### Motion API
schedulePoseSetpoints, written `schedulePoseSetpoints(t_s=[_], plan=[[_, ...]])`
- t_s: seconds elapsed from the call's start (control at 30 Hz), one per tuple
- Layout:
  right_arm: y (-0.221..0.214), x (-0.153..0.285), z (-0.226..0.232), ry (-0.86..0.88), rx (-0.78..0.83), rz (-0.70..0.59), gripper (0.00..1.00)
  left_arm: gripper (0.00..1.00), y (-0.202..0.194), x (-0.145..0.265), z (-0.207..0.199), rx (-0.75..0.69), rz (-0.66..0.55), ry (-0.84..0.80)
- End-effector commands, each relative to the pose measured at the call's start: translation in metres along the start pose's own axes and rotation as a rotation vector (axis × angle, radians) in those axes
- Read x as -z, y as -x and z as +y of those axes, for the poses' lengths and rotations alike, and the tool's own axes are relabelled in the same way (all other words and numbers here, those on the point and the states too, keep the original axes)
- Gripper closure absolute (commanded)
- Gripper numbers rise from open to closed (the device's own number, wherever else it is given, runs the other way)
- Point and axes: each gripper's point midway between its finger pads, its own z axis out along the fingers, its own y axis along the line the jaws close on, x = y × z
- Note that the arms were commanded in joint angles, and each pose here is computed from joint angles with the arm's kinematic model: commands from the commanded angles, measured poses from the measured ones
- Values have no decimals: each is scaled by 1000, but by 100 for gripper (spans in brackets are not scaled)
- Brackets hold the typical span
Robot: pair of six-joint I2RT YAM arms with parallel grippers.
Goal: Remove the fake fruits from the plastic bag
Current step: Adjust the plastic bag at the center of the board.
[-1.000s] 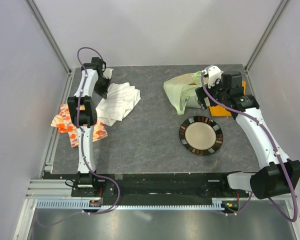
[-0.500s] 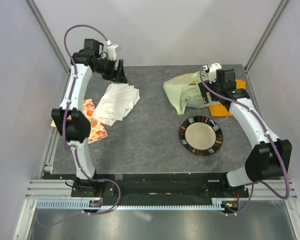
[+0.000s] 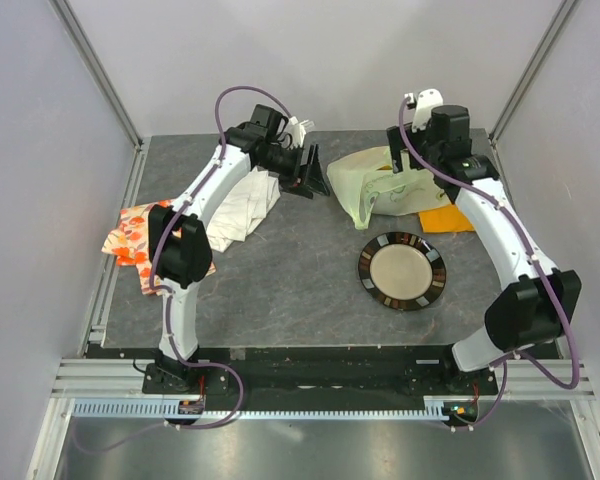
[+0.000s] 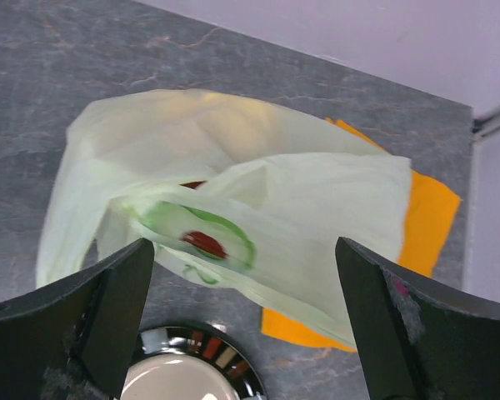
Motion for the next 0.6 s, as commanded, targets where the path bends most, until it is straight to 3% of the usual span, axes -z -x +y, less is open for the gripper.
schedulePoseSetpoints(t_s=[0.0, 0.27, 0.47, 0.57], plan=[[3, -26, 28, 61, -33, -8, 2, 22, 14, -3, -19, 80, -42, -57], [9, -67, 0, -165, -88, 10, 2, 11, 27, -44, -12, 353, -30, -184], [53, -55, 10, -212, 119, -91, 2, 10, 1, -60, -14, 435, 42, -219], [54, -49, 16, -189, 194, -91, 2, 10, -2, -63, -9, 448, 51, -217]])
